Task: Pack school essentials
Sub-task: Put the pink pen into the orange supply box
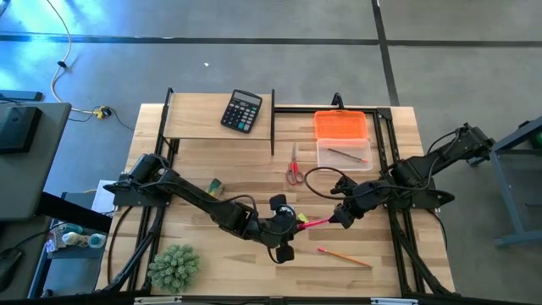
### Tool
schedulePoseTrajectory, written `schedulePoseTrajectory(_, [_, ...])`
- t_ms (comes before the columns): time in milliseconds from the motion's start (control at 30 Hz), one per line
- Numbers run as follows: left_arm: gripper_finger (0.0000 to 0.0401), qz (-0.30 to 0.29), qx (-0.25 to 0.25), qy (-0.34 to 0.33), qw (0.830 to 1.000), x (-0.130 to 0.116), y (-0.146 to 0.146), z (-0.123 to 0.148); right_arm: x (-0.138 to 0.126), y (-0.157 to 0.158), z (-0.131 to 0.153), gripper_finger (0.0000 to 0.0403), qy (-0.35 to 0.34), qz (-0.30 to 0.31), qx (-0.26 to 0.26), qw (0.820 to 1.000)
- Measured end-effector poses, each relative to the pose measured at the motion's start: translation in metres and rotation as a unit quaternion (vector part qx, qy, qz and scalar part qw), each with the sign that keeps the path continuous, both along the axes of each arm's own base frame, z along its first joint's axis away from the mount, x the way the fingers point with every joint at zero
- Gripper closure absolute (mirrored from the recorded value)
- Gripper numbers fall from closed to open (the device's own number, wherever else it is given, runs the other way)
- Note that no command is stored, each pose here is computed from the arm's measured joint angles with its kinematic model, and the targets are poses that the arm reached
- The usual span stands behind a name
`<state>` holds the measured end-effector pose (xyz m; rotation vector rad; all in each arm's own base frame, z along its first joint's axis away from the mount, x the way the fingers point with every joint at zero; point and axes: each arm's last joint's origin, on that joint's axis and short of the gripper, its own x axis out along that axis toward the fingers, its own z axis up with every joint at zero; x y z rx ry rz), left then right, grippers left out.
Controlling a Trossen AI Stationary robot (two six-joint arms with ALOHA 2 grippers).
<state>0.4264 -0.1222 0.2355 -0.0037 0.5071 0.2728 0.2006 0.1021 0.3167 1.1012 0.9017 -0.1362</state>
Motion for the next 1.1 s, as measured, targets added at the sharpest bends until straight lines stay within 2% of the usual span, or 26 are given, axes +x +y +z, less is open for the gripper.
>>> schedulePoseTrajectory(233, [0.0352,-0.001,0.009,0.002,1.000,0.000,0.000,0.000,0.000,0.000,0.000,0.0377,-0.002,0.000,0.001,1.000])
schedulePoseTrajectory(500, [0.0322,-0.006,0.013,0.004,1.000,0.000,0.000,0.000,0.000,0.000,0.000,0.0379,-0.002,0.000,0.001,1.000])
schedulePoseTrajectory(633, [0.0308,-0.022,0.003,0.006,1.000,0.000,-0.001,0.000,-0.001,0.000,-0.001,0.0380,0.005,0.000,-0.002,1.000])
schedulePoseTrajectory(700, [0.0300,-0.039,0.013,0.011,0.999,0.000,-0.001,0.000,-0.002,-0.001,-0.002,0.0380,0.012,0.000,-0.006,1.000])
schedulePoseTrajectory(833, [0.0276,-0.054,0.026,0.017,0.998,0.000,-0.002,0.000,-0.003,-0.001,-0.003,0.0380,0.021,0.000,-0.011,1.000])
schedulePoseTrajectory(1100, [0.0208,-0.048,0.018,0.018,0.999,0.000,0.000,0.000,-0.009,-0.005,-0.010,0.0381,0.068,-0.008,-0.029,0.997])
